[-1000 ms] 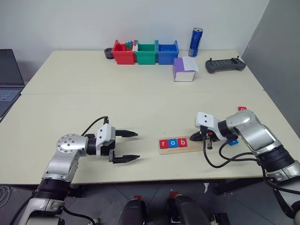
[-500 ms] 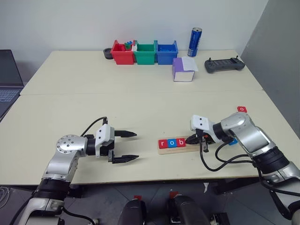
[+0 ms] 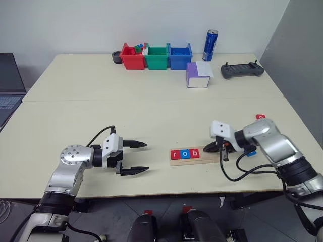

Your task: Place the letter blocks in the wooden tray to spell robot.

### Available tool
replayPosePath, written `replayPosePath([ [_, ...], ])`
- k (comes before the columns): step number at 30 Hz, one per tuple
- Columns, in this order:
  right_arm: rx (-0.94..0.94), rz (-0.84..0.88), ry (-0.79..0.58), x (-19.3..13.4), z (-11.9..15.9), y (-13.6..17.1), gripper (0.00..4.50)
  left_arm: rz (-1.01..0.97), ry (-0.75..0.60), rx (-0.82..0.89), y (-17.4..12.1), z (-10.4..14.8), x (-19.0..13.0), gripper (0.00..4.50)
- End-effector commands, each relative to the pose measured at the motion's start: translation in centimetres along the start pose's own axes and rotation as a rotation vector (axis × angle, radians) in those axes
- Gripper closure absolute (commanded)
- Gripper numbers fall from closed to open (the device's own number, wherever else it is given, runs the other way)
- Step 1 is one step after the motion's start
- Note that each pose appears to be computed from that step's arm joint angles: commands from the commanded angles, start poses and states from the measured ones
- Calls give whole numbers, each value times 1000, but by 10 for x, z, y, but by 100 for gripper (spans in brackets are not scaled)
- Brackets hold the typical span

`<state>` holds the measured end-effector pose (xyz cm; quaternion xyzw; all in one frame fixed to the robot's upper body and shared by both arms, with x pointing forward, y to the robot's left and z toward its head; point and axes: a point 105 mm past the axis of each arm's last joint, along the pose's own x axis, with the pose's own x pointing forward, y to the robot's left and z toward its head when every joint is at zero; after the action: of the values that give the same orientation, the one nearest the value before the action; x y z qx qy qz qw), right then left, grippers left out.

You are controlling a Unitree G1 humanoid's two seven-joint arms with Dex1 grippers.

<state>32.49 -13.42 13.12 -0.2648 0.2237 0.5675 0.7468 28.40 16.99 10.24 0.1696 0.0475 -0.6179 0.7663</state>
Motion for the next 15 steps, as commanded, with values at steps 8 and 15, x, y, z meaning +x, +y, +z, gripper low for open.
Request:
replayPosePath([
  [8,244,-351,-110,-101,-17,-31,149,-6,-13,33,-1,8,0,0],
  [15,482,-700,-194,-132,-49,-75,4,-13,-17,35,1,9,3,0],
])
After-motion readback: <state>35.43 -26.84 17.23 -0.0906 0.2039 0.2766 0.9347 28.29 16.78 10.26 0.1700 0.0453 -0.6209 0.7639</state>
